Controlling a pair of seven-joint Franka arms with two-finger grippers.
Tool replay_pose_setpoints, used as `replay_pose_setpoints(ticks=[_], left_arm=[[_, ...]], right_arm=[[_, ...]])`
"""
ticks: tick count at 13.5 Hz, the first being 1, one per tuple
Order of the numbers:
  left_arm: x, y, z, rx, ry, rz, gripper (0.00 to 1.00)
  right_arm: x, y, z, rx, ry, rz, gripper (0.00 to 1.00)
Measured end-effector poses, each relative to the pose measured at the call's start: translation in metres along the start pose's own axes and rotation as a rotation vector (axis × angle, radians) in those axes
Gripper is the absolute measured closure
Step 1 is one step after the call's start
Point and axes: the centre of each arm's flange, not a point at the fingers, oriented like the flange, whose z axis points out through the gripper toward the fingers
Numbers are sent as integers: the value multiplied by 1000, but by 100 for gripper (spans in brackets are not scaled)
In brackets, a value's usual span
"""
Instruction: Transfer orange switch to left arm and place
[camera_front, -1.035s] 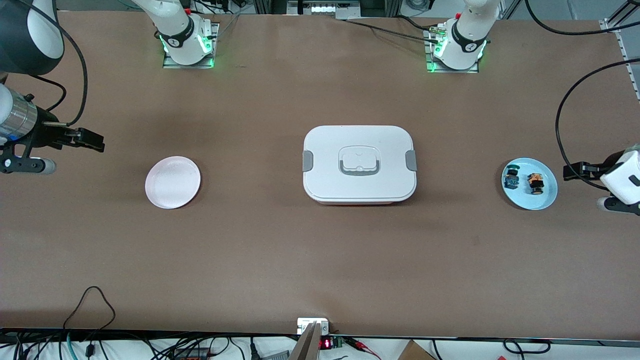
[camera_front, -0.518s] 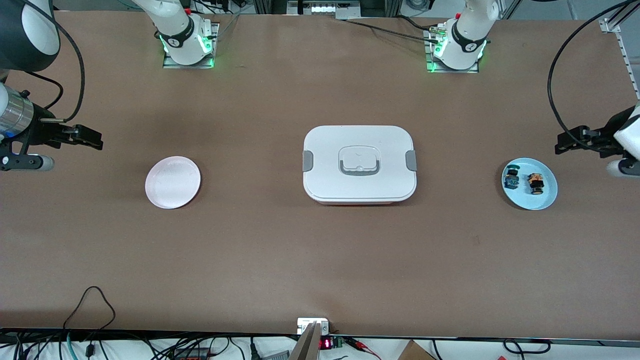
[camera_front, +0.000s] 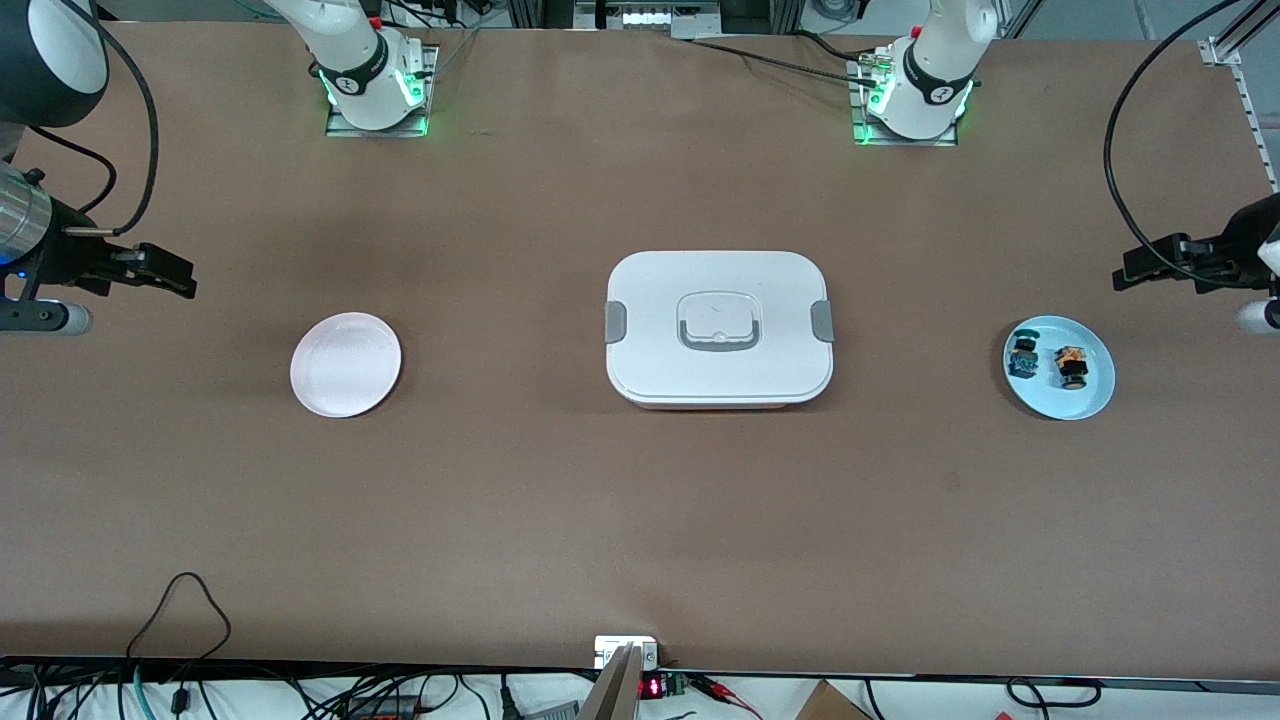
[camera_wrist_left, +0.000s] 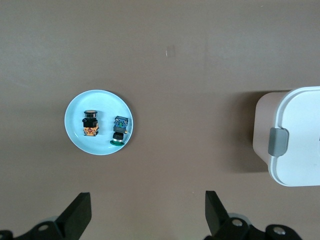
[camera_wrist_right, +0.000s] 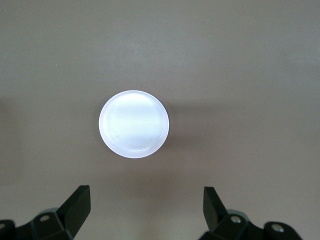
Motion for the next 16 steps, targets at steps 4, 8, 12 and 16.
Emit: replay_pose_setpoints(ticks=[4,8,12,16], left_arm=[[-16,8,-13,2,17,1,0],[-18,9,-9,1,-1,1,0],[-18,7,-10,1,-3,-4,0],[-20,7,-14,1,2,-6,0]], right_arm=[[0,1,-1,0,3,1,0],[0,-1,-3,1,5,-1,0],[-1,-1,-5,1,10,-1,0],[-3,0,-8,1,15,-1,0]])
